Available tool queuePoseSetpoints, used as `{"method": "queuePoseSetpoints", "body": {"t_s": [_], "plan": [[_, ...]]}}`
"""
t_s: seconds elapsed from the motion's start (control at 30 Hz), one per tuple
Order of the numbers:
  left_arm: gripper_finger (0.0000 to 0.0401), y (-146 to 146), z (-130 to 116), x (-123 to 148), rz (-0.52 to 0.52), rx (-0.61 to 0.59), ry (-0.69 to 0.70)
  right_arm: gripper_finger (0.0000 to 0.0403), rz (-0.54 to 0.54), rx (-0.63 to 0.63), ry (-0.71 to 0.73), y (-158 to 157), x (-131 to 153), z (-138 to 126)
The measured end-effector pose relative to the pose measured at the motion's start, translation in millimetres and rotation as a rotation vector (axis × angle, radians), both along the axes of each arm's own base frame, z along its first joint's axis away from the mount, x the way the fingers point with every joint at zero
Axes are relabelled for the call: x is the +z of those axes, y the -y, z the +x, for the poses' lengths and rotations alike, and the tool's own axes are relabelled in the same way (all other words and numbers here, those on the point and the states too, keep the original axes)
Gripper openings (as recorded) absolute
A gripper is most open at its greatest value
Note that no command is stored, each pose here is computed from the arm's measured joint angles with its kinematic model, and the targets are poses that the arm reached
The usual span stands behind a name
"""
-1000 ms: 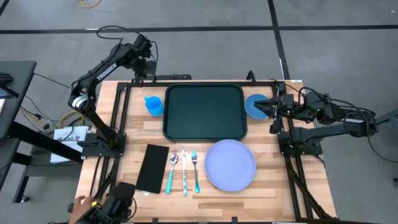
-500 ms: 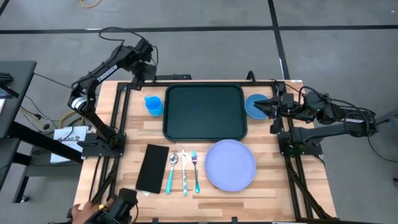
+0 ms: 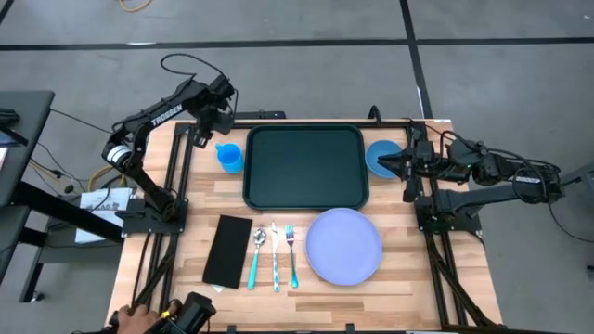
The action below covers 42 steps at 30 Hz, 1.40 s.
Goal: Set up tray
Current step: Put the cup on the top left of the tray
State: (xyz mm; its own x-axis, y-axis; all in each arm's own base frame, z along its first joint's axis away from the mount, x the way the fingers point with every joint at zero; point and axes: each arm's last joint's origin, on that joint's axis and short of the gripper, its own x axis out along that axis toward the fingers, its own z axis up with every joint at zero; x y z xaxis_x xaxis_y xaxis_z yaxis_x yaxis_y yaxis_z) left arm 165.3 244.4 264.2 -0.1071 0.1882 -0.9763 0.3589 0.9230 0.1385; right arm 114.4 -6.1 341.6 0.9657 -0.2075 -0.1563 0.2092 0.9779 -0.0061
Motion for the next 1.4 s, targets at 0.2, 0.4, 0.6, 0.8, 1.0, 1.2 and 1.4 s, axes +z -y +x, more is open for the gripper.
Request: {"method": "queuePoseSetpoints", "body": {"t_s": [0.2,0.4,0.6,0.8,1.0,1.2,1.4], "plan": [[0.0165,1,0,-21,0.003,-0.051,-0.003,0.0038,0.000,0.000,0.000,0,0,0],[0.0165,-2,3,-28,0.036,-0.087,0.016,0.0038,0.000,0.000,0.005,0,1,0],[0.0165,0,4,-29,0.024,-0.102,0.025,0.0038,0.000,0.000,0.005,0,1,0],[0.0165,3,4,-29,-0.003,-0.100,0.008,0.0038,0.000,0.000,0.005,0,1,0],[0.0165,7,8,-29,-0.013,-0.110,0.023,0.0038,0.000,0.000,0.005,0,1,0],[0.0165,8,9,-29,-0.013,-0.109,0.024,0.0038,0.000,0.000,0.005,0,0,0],[0.0165,8,9,-29,-0.021,-0.108,0.019,0.0038,0.000,0.000,0.005,0,1,0]]}}
